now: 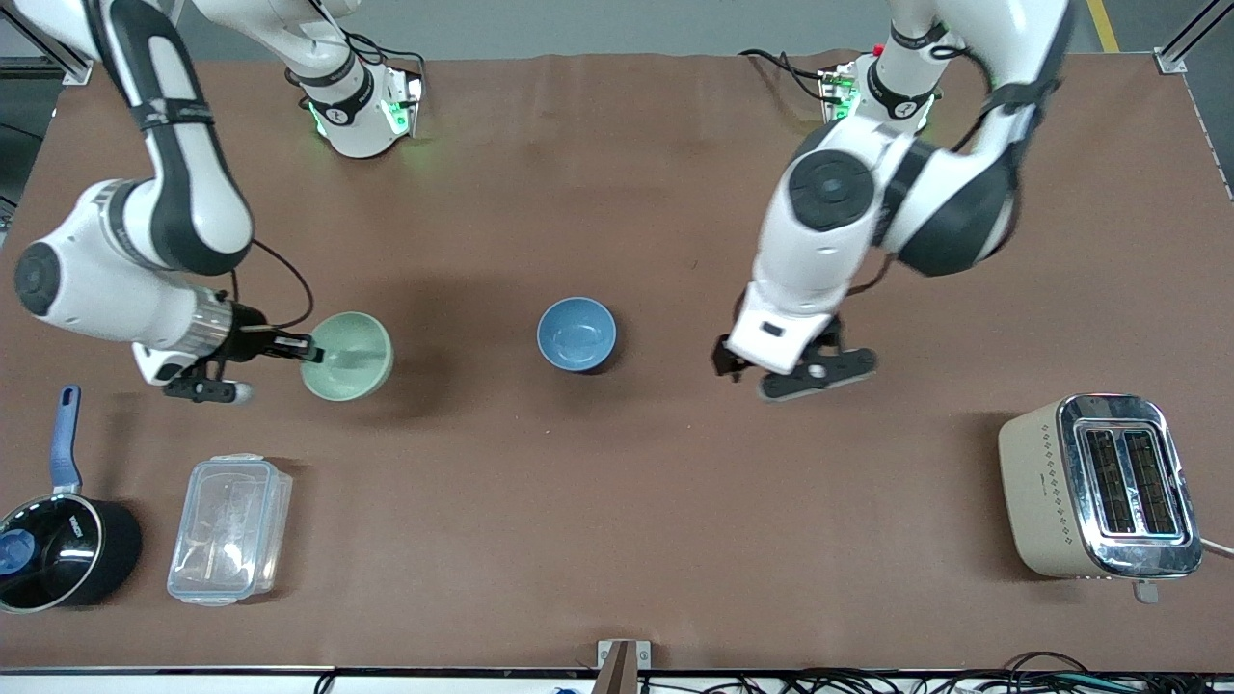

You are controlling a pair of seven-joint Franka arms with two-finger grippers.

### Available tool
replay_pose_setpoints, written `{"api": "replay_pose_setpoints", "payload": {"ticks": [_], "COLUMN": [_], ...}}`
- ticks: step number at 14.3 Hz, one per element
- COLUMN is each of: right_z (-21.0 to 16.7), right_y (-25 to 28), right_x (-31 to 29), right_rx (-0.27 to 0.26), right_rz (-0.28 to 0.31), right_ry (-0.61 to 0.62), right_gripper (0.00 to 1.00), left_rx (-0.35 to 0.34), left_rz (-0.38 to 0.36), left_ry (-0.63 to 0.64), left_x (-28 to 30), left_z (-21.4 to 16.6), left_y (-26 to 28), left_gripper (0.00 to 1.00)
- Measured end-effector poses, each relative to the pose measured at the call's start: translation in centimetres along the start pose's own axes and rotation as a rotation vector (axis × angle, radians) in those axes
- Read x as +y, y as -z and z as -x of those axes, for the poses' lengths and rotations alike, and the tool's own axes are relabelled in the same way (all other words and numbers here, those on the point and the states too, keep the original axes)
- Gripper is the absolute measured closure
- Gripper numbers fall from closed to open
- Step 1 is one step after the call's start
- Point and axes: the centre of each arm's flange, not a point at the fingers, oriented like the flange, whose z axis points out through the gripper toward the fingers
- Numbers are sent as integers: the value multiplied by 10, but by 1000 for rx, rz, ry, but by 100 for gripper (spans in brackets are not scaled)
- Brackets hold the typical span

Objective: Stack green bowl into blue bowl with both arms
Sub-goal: 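Carry the green bowl with the right gripper and lower it into the blue bowl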

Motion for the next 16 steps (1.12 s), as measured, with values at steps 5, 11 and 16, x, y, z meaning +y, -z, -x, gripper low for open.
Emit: {"api": "replay_pose_setpoints", "payload": {"ticks": [5,11,16], "right_z": [41,100,110], "right_y": [-5,-91,-163], "right_x": [-149,-247,-263], "right_rx": [7,-73,-73], "right_rz": [7,81,106], "right_ry": [-29,70,96], "right_gripper": [96,96,96], "left_rx": [32,-34,-93], "left_rz": [-40,-38,-14], "left_ry": [-132,-282,-305], "left_x": [-115,-209,-261], "left_z": [-53,-49,-31], "left_y": [68,137,160], "left_gripper": [0,0,0]}}
